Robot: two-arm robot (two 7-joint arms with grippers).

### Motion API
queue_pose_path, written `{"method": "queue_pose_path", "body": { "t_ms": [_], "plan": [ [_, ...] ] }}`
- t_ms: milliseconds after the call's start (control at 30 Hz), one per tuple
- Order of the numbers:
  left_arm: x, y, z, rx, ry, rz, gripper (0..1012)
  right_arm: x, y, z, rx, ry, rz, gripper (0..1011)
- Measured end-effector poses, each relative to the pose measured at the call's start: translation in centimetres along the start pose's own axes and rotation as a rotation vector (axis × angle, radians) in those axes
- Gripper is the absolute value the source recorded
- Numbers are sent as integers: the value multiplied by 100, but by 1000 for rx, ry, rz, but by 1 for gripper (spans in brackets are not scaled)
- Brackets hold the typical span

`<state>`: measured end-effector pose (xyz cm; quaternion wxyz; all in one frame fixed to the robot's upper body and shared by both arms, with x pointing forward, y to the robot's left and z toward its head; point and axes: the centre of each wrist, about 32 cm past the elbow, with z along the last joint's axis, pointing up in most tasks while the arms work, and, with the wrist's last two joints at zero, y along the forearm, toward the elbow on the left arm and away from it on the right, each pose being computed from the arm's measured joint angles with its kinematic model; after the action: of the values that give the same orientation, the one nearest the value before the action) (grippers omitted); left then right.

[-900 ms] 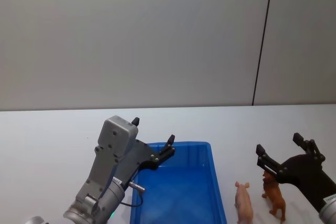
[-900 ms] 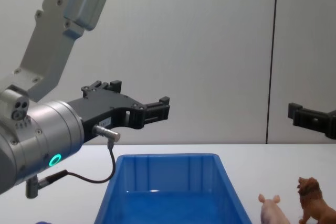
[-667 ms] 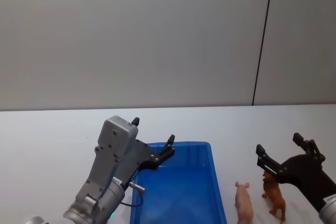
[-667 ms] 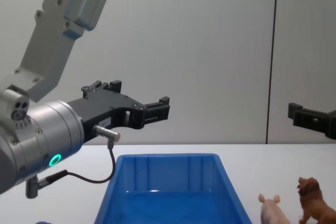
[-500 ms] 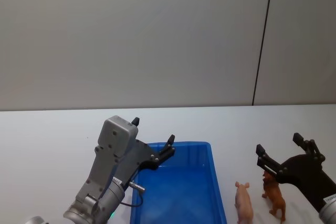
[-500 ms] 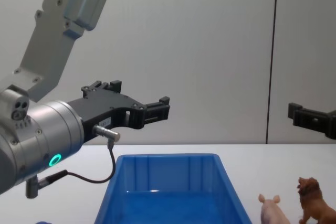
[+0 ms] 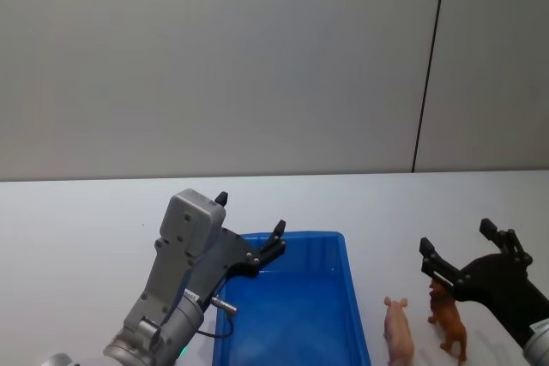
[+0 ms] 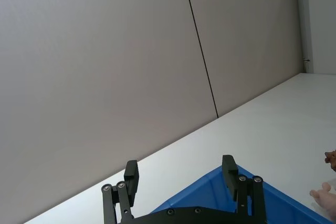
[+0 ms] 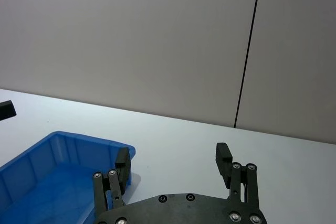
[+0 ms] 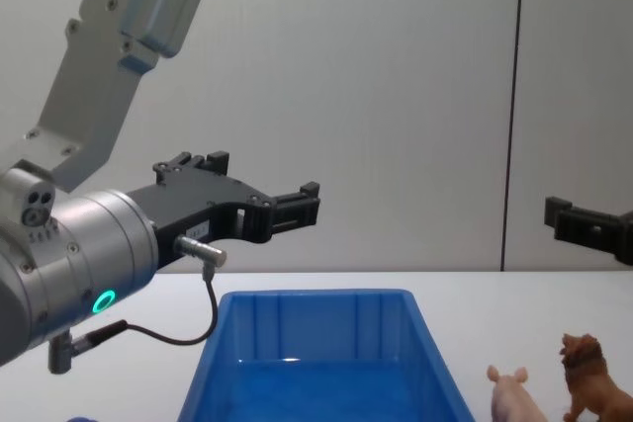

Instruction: Pick up the two dolls from the table and place them into the box.

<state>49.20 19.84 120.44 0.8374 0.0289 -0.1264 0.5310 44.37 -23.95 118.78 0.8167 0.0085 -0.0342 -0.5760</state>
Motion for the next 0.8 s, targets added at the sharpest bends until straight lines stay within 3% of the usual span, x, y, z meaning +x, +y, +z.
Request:
{"method": "queue_pose_path", "body": {
  "t_ms": [267, 800],
  "plan": [
    [0, 0, 0, 0, 0, 0, 1001, 91, -48, -56, -51, -7, 9, 1001],
    [0, 0, 0, 0, 0, 0, 1001, 281, -196, -259, -230, -23, 14, 1001]
  ]
}}
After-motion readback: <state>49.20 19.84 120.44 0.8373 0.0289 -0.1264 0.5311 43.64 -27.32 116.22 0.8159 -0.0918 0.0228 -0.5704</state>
